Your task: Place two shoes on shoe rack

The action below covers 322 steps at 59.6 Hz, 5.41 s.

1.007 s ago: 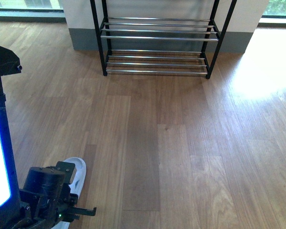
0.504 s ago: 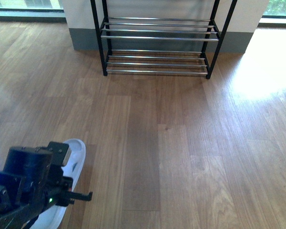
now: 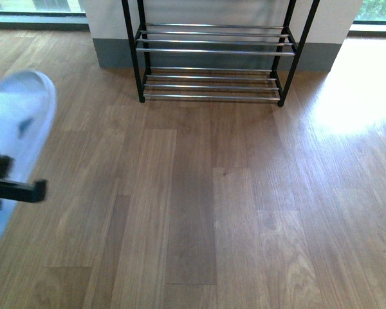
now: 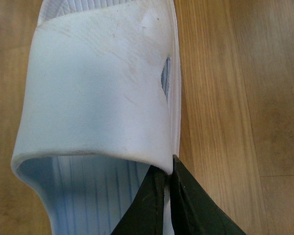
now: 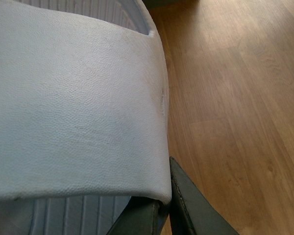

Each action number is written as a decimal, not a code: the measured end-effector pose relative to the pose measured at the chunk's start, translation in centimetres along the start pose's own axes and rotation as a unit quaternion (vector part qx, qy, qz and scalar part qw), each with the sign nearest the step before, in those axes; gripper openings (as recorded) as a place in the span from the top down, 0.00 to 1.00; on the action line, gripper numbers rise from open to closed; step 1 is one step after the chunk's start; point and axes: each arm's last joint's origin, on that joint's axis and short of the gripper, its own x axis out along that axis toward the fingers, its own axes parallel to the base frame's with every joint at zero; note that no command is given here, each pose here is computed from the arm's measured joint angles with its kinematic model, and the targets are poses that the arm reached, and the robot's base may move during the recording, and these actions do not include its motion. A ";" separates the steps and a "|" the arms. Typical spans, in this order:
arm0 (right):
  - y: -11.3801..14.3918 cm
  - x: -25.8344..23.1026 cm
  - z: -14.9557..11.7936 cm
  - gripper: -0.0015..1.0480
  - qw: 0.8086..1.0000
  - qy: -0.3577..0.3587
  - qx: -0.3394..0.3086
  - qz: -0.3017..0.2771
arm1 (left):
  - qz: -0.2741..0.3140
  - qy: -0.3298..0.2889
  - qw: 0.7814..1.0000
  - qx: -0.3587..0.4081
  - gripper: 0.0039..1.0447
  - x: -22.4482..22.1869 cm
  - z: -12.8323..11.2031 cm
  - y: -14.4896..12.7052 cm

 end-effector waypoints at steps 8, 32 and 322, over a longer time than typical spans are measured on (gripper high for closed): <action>0.0 0.0 0.0 0.98 1.000 0.000 0.000 0.000 | 0.014 -0.041 0.999 -0.005 0.99 -4.8 1.8 1.0; 0.0 0.0 0.0 0.98 1.000 0.000 0.000 0.000 | 0.047 -0.091 0.995 -0.003 0.99 -14.5 0.1 1.9; 14.8 0.6 17.4 0.98 0.976 -0.119 -0.157 0.090 | 0.045 -0.097 0.994 -0.009 0.99 -14.8 -0.2 1.9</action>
